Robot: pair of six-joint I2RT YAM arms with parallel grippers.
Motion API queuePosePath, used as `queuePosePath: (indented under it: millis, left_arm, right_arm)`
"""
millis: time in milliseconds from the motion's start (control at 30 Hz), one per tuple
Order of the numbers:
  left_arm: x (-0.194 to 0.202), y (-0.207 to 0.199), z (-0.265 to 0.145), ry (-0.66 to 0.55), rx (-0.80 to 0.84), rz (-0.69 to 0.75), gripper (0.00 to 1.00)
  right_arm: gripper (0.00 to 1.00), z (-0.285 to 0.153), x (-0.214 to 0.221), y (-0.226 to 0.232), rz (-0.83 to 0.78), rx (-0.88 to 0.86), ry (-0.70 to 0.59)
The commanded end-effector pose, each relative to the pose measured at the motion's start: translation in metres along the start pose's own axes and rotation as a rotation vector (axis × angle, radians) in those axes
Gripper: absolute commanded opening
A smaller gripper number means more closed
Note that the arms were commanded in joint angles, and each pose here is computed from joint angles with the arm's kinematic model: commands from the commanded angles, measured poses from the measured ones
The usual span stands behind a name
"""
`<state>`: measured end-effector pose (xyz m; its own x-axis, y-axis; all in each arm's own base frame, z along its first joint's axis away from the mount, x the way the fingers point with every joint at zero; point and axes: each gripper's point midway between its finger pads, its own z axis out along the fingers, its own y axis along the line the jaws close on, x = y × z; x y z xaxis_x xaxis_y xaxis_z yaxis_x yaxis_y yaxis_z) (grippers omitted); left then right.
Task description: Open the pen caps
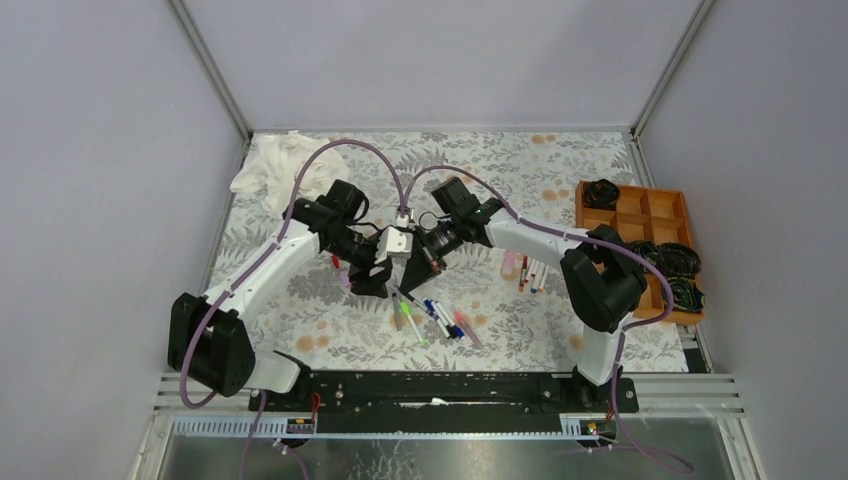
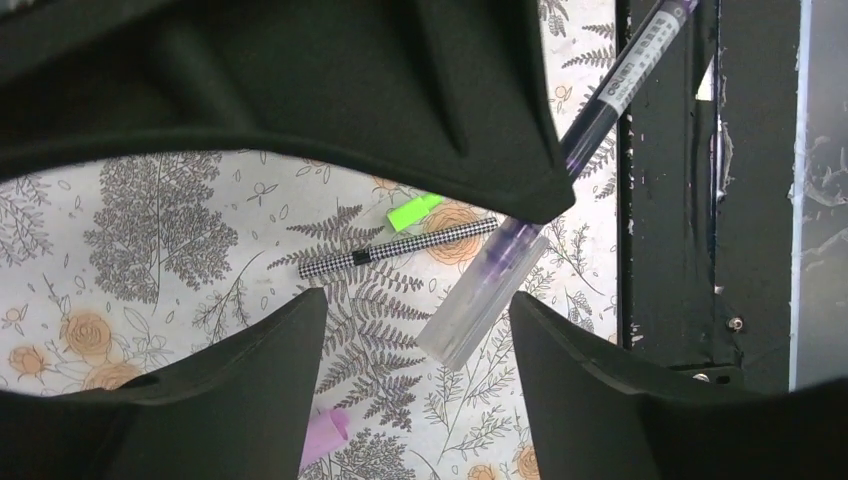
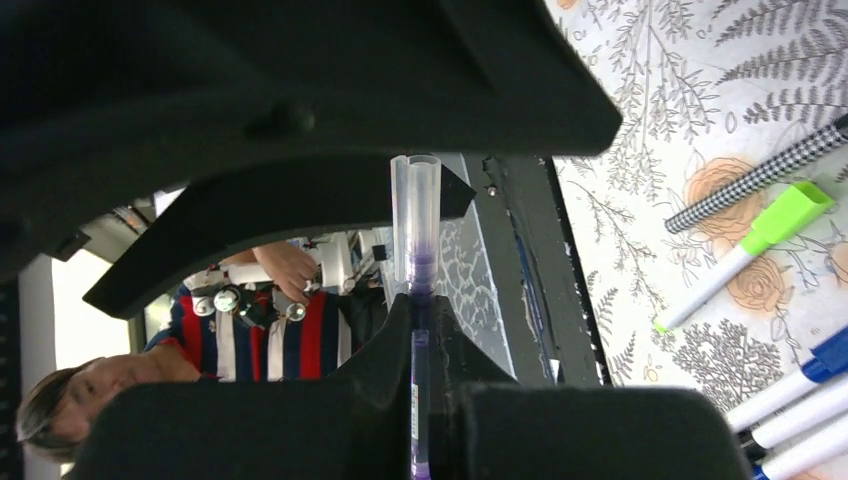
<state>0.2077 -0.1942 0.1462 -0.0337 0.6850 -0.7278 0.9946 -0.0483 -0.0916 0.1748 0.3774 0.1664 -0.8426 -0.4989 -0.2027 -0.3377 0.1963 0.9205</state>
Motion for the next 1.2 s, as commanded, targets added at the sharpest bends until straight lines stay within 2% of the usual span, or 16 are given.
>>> queuePosePath:
  millis: [0, 133, 300, 333, 400, 467, 567, 733, 867, 933, 1000, 1033, 1167]
  left_arm:
    - [-0.007, -0.011, 0.004, -0.013, 0.043, 0.033, 0.71]
    - [-0.011, -0.015, 0.006, -0.011, 0.051, 0.053, 0.61]
    - [-0.006, -0.015, 0.009, 0.019, 0.056, 0.057, 0.42]
    - [-0.004, -0.014, 0.009, 0.029, 0.054, 0.054, 0.37]
    - [-0.001, -0.012, 0.01, 0.044, 0.049, 0.054, 0.3]
    - [0.001, -0.009, 0.009, 0.061, 0.038, 0.053, 0.25]
    - [0.002, -0.005, 0.008, 0.074, 0.026, 0.058, 0.15]
    - [-0.003, -0.001, 0.005, 0.072, 0.013, 0.074, 0.03]
    - [-0.004, -0.002, 0.003, 0.081, 0.018, 0.078, 0.0]
    - [-0.002, -0.003, 0.002, 0.09, 0.026, 0.08, 0.0]
    - [0.001, -0.003, 0.002, 0.106, 0.031, 0.08, 0.0]
    - [0.002, -0.003, 0.001, 0.113, 0.032, 0.081, 0.0]
    - [0.013, -0.002, -0.004, 0.169, 0.021, 0.098, 0.0]
  right_arm:
    - [0.0, 0.0, -0.004, 0.015, 0.001, -0.081, 0.036]
    - [0.0, 0.002, -0.01, 0.012, 0.012, -0.063, 0.029]
    - [0.02, 0.003, -0.018, 0.012, 0.015, -0.053, 0.011]
    - [0.05, 0.003, -0.019, 0.012, 0.018, -0.053, 0.01]
    - [0.19, 0.004, -0.019, 0.01, 0.028, -0.045, 0.002]
    - [0.29, 0.005, -0.016, 0.006, 0.037, -0.036, 0.003]
    - [0.35, 0.007, -0.006, 0.0, 0.058, -0.033, 0.018]
    - [0.37, 0.011, 0.007, -0.002, 0.073, -0.051, 0.056]
    - [0.32, 0.011, 0.012, 0.004, 0.058, -0.067, 0.073]
    - [0.2, 0.01, 0.012, 0.004, 0.052, -0.053, 0.071]
    - [0.03, 0.009, 0.011, 0.004, 0.046, -0.037, 0.063]
    - [0.0, 0.008, 0.011, 0.003, 0.042, -0.026, 0.059]
    - [0.0, 0.0, 0.018, -0.002, 0.044, 0.025, 0.042]
